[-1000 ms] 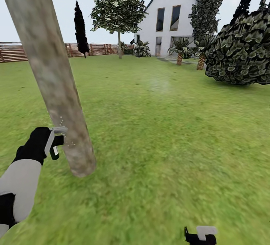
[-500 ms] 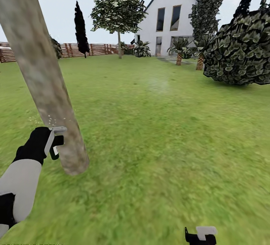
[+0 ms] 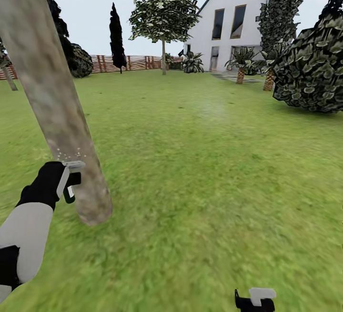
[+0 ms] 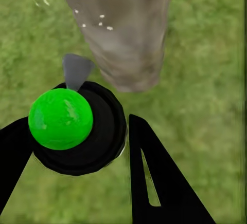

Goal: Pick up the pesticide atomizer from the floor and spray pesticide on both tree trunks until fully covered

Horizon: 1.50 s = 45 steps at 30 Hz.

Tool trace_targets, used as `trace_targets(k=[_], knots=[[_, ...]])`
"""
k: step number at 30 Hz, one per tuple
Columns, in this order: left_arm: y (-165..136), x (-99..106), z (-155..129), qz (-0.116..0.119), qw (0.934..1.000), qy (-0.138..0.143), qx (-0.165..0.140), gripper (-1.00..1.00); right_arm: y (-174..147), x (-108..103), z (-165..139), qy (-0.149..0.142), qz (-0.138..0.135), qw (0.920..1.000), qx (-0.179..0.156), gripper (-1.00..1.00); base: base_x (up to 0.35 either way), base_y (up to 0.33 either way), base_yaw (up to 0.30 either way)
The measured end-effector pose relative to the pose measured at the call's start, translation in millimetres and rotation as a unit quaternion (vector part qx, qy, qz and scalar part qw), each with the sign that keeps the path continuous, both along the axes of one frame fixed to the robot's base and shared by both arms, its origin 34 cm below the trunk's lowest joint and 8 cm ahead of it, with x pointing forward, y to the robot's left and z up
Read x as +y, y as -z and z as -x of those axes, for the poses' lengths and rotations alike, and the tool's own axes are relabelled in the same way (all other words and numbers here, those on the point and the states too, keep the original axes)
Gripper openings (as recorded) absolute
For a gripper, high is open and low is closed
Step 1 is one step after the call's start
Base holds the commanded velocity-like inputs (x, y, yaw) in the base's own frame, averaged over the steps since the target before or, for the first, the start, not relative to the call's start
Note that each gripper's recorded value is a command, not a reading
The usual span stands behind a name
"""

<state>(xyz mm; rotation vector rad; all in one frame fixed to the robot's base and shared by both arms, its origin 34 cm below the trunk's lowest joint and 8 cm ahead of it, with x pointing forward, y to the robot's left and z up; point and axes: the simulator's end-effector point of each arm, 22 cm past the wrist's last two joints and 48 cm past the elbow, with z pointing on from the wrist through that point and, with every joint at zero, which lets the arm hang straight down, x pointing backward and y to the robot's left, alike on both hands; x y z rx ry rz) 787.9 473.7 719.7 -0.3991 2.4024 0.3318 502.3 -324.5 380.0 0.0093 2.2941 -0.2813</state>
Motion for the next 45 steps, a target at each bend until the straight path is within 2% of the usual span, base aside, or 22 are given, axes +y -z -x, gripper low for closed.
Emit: trace_targets(k=[7, 9, 11, 15, 18, 23, 29, 32, 34, 37, 39, 40, 42, 43, 45], knots=[[-1, 5, 1, -0.004, 1.0, -0.003, 0.0, -1.0, 0, 0, 0, 0.0, 0.0, 1.0, -0.001, 1.0, 0.006, -0.272, 0.174], [-3, 20, 6, -0.015, 0.9998, -0.011, 0.003, -1.0, 0, 0, 0, 0.0, 0.0, 1.0, -0.001, 1.0, 0.0, -0.274, 0.274], [1, 24, 10, -0.015, 0.9998, -0.014, 0.005, -1.0, 0, 0, 0, 0.0, 0.0, 1.0, -0.001, 1.0, 0.0, -0.274, 0.275], [46, 15, 33, -0.005, 0.9994, -0.009, 0.034, -1.0, 0, 0, 0, 0.0, 0.0, 1.0, -0.001, 1.0, 0.04, -0.274, 0.275], [53, -3, 31, 0.005, 0.9993, 0.0, 0.036, -1.0, 0, 0, 0, 0.0, 0.0, 1.0, -0.001, 1.0, 0.121, -0.27, 0.275], [47, 16, 35, -0.011, 0.9992, -0.012, 0.037, -1.0, 0, 0, 0, 0.0, 0.0, 1.0, -0.001, 1.0, 0.217, -0.207, 0.136], [53, 0, 33, -0.005, 0.9992, -0.002, 0.04, -1.0, 0, -1, 0, 0.0, 0.001, 1.0, 0.0, 1.0, 0.243, -0.178, 0.002], [56, 18, 42, -0.015, 0.9986, -0.012, 0.049, -1.0, 0, -1, 0, -0.001, 0.0, 1.0, 0.0, 1.0, 0.243, -0.175, 0.0], [64, 46, 61, -0.03, 0.9972, -0.027, 0.063, -1.0, 0, 0, 0, -0.001, 0.0, 1.0, 0.0, 1.0, 0.225, -0.188, 0.0], [76, 39, 65, -0.021, 0.9971, -0.024, 0.069, -1.0, 0, 0, 0, 0.0, 0.0, 1.0, 0.0, 1.0, 0.092, -0.246, 0.0], [83, 22, 63, -0.01, 0.9974, -0.015, 0.069, -1.0, 0, 0, 0, 0.0, 0.0, 1.0, 0.0, 1.0, 0.009, -0.27, 0.081], [84, 19, 63, -0.011, 0.9975, -0.013, 0.068, -1.0, 0, 0, 0, 0.0, 0.0, 1.0, 0.0, 1.0, 0.002, -0.272, 0.21], [82, 27, 62, -0.021, 0.9978, -0.016, 0.061, -1.0, 0, 0, 0, 0.0, 0.0, 1.0, 0.0, 1.0, 0.0, -0.273, 0.263], [82, 39, 66, -0.029, 0.9975, -0.022, 0.061, -1.0, 0, 0, 0, 0.0, 0.0, 1.0, 0.0, 1.0, 0.0, -0.273, 0.274], [101, 34, 79, -0.024, 0.9968, -0.018, 0.074, -1.0, 0, 1, 0, 0.0, 0.0, 1.0, 0.0, 1.0, 0.031, -0.273, 0.266]])
